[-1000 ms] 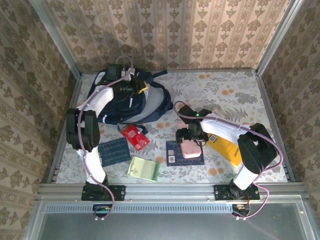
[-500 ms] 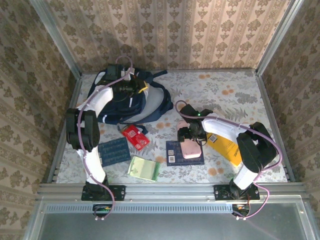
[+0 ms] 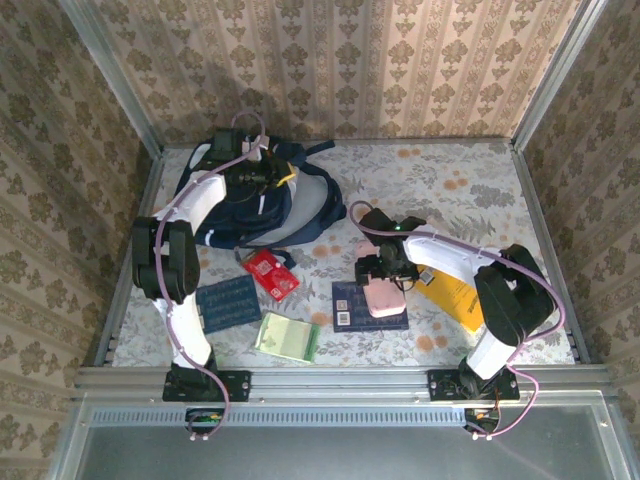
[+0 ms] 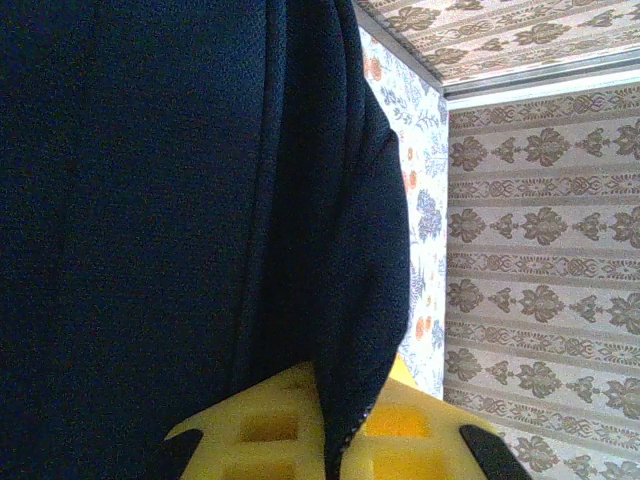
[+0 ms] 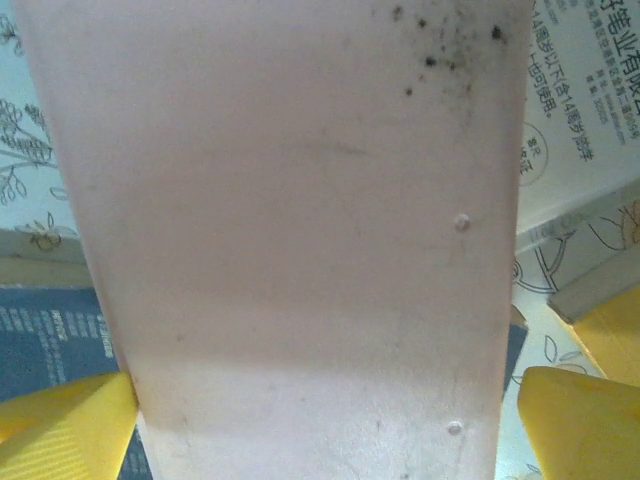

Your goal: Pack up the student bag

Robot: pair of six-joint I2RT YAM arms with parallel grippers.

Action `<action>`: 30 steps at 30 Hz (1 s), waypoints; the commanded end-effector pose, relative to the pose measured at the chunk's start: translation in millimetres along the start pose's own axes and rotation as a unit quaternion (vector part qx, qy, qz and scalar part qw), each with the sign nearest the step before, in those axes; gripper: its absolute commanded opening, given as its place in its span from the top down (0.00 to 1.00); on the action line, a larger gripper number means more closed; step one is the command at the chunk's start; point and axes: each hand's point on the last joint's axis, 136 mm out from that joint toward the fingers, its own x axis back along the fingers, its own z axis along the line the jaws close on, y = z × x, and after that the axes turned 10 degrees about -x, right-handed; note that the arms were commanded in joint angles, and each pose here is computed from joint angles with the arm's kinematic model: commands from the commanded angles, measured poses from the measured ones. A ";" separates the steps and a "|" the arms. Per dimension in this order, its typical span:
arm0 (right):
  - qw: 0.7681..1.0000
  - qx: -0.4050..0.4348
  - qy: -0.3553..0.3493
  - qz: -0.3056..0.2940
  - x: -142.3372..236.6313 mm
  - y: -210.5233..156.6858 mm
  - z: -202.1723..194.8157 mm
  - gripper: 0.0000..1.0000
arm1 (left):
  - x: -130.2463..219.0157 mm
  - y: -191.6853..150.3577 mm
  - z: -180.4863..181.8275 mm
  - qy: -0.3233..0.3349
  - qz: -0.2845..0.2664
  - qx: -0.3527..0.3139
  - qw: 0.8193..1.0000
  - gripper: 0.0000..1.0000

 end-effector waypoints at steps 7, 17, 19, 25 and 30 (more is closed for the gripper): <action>0.999 0.032 -0.015 0.018 -1.0 3.6 2.4 0.00 | 23.6 15.6 -38.3 -0.037 -0.026 -0.032 0.998 1.00; 1.000 0.024 0.016 0.005 8.1 7.9 11.2 0.00 | 25.6 17.3 -37.1 -0.038 -0.029 -0.030 0.998 1.00; 1.000 0.024 -0.006 0.015 1.4 6.1 5.0 0.00 | 25.9 17.4 -38.0 -0.038 -0.029 -0.031 0.998 1.00; 0.999 0.026 -0.022 0.032 -12.0 2.1 1.6 0.00 | 25.8 16.9 -37.3 -0.038 -0.029 -0.031 0.998 1.00; 0.998 0.031 -0.030 0.037 -17.4 1.2 0.0 0.00 | 25.3 17.2 -37.0 -0.039 -0.029 -0.030 0.998 1.00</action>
